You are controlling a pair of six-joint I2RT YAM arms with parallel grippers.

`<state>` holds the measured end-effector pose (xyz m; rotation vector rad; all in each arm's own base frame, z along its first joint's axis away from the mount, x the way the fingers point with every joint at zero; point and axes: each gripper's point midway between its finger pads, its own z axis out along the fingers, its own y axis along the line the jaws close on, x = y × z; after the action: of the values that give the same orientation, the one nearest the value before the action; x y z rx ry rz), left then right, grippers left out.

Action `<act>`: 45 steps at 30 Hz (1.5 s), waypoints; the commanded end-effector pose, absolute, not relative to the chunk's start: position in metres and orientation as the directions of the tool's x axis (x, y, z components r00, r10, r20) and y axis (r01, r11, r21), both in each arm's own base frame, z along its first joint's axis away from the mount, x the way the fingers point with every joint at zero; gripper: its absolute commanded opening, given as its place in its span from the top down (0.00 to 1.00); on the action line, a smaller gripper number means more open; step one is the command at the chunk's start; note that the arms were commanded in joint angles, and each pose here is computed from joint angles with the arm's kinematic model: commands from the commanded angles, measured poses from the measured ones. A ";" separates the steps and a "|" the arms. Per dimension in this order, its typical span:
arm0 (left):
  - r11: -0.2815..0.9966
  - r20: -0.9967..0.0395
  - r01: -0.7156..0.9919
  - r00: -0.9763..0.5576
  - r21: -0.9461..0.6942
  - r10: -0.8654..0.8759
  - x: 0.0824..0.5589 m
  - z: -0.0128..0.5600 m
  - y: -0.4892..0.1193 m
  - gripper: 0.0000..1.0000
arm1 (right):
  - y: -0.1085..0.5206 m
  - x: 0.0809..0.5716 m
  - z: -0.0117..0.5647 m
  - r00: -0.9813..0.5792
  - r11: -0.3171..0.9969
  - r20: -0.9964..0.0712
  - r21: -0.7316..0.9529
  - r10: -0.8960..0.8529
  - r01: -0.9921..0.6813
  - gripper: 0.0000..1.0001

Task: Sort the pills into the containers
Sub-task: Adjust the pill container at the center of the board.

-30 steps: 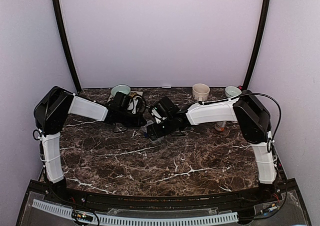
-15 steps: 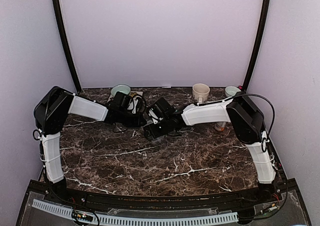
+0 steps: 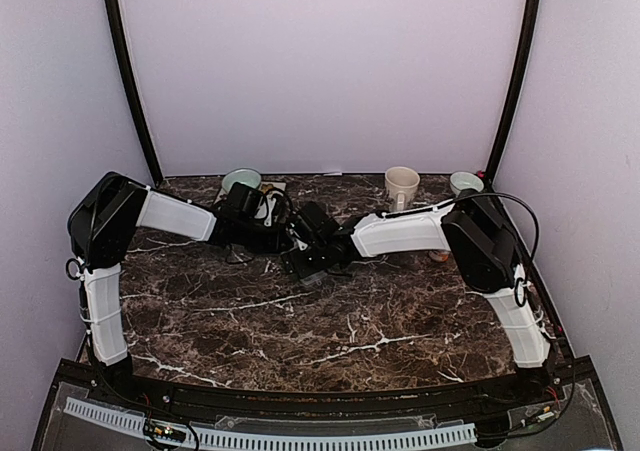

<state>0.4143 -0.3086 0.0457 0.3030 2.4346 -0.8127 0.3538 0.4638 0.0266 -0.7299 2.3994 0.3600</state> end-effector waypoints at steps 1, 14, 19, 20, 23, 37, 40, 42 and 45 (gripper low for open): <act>0.796 -0.543 0.360 -0.839 -0.487 0.047 0.411 0.043 -0.308 0.99 | 0.453 0.339 -0.009 -0.696 0.830 -0.558 0.026 -0.451 -0.558 0.16; 0.799 -0.546 0.352 -0.837 -0.488 0.035 0.411 0.047 -0.307 0.99 | 0.444 0.340 -0.016 -0.706 0.850 -0.547 -0.019 -0.450 -0.527 0.43; 0.811 -0.581 0.333 -0.814 -0.482 -0.011 0.418 0.065 -0.302 0.91 | 0.441 0.341 -0.011 -0.717 0.868 -0.558 -0.013 -0.418 -0.496 0.43; 0.816 -0.597 0.326 -0.801 -0.478 -0.030 0.421 0.074 -0.300 0.87 | 0.440 0.341 -0.010 -0.722 0.874 -0.558 -0.011 -0.409 -0.487 0.44; 0.829 -0.655 0.304 -0.749 -0.470 -0.097 0.430 0.104 -0.291 0.75 | 0.436 0.344 -0.009 -0.739 0.894 -0.558 -0.009 -0.376 -0.448 0.45; 0.849 -0.748 0.183 -0.588 -0.495 -0.309 0.415 0.164 -0.241 0.58 | 0.408 0.374 0.001 -0.778 0.996 -0.626 0.025 -0.052 -0.087 0.62; 0.847 -0.747 0.174 -0.580 -0.503 -0.324 0.408 0.166 -0.235 0.58 | 0.395 0.381 -0.004 -0.775 1.000 -0.632 -0.023 -0.015 -0.001 0.66; 0.845 -0.745 0.170 -0.580 -0.507 -0.330 0.404 0.164 -0.232 0.58 | 0.388 0.383 -0.011 -0.783 0.998 -0.622 -0.050 -0.012 0.025 0.66; 0.844 -0.743 0.171 -0.582 -0.508 -0.330 0.400 0.162 -0.231 0.58 | 0.374 0.385 -0.017 -0.782 0.994 -0.623 -0.087 -0.002 0.066 0.66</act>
<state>0.4027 -0.2363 0.1427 -0.0881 2.1514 -0.6595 0.3879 0.4230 0.0262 -0.0402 2.4054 0.1090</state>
